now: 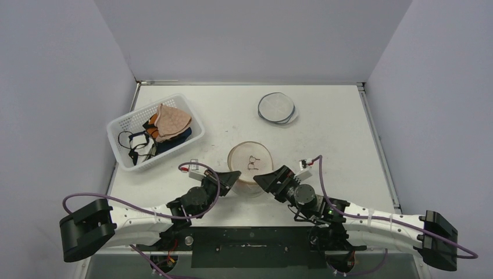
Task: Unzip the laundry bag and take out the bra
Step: Adjust the laundry bag at the center of the board.
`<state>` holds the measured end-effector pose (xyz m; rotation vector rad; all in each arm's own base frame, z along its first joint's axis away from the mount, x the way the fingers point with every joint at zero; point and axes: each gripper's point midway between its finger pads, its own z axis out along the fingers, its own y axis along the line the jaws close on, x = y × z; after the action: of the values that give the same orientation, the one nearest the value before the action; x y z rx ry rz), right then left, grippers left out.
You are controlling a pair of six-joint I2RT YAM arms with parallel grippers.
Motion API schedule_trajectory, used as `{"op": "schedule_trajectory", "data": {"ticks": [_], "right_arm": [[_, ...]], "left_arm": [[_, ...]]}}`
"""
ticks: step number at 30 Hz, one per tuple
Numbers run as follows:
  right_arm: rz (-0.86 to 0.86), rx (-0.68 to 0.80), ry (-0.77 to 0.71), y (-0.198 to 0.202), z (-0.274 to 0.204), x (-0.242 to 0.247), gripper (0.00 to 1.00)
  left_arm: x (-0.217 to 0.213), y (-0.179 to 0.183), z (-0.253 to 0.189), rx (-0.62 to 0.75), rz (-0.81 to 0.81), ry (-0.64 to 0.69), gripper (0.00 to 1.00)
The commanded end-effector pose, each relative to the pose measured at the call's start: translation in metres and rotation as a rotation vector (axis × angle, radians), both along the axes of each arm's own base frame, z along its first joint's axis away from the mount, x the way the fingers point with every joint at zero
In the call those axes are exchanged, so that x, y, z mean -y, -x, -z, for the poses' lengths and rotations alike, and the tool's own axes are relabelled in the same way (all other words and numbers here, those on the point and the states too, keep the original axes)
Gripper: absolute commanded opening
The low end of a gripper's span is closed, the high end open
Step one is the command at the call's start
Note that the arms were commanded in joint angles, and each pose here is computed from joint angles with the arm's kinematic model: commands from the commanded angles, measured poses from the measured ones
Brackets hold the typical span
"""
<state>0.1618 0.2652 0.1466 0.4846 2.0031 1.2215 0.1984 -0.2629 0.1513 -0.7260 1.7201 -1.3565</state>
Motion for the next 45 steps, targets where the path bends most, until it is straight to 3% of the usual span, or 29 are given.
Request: {"op": "schedule_trajectory", "data": {"ticks": [1, 5, 8, 15, 17, 20, 22, 23, 27, 29, 32, 39, 42, 45], "right_arm": [[-0.019, -0.027, -0.152, -0.007, -0.018, -0.018, 0.9], [-0.005, -0.055, -0.139, -0.015, -0.01, -0.021, 0.86], [0.023, -0.045, -0.151, -0.021, -0.011, -0.017, 0.76], [-0.014, -0.014, -0.112, -0.028, -0.013, -0.019, 0.22], [-0.02, 0.017, -0.067, -0.029, -0.016, -0.016, 0.07], [-0.042, 0.094, 0.033, -0.031, -0.028, -0.008, 0.05], [-0.075, 0.178, 0.14, -0.033, -0.04, -0.001, 0.05], [-0.095, 0.22, 0.201, -0.034, -0.047, 0.002, 0.05], [-0.223, 0.35, 0.464, -0.037, -0.065, 0.005, 0.05], [-0.325, 0.396, 0.527, -0.035, -0.074, -0.006, 0.05], [-0.49, 0.459, 0.526, -0.027, -0.084, -0.035, 0.05], [-0.746, 0.621, 0.372, -0.005, -0.121, -0.097, 0.05], [-0.766, 0.621, 0.437, -0.009, -0.11, -0.096, 0.05], [-0.75, 0.554, 0.561, -0.013, -0.068, -0.074, 0.05]], "left_arm": [[0.002, -0.005, -0.034, 0.105, -0.06, 0.066, 0.0], [0.009, -0.002, -0.039, 0.135, -0.047, 0.052, 0.0], [0.013, 0.001, -0.039, 0.14, -0.044, 0.035, 0.0], [0.011, 0.002, -0.037, 0.137, -0.047, 0.007, 0.0], [0.011, 0.002, -0.038, 0.128, -0.046, -0.025, 0.16], [0.004, 0.004, -0.034, 0.104, -0.046, -0.097, 0.56], [-0.006, 0.008, -0.034, 0.092, -0.042, -0.124, 0.72], [-0.011, 0.011, -0.034, 0.086, -0.034, -0.144, 0.75], [-0.043, 0.023, -0.045, 0.126, -0.007, -0.279, 0.81], [-0.064, 0.026, -0.052, 0.144, -0.027, -0.327, 0.89], [-0.095, 0.027, -0.076, 0.189, -0.083, -0.345, 0.97], [-0.138, 0.03, -0.103, 0.223, -0.166, -0.368, 0.98], [-0.146, 0.032, -0.104, 0.223, -0.174, -0.36, 0.96], [-0.144, 0.034, -0.097, 0.229, -0.152, -0.362, 0.94]]}}
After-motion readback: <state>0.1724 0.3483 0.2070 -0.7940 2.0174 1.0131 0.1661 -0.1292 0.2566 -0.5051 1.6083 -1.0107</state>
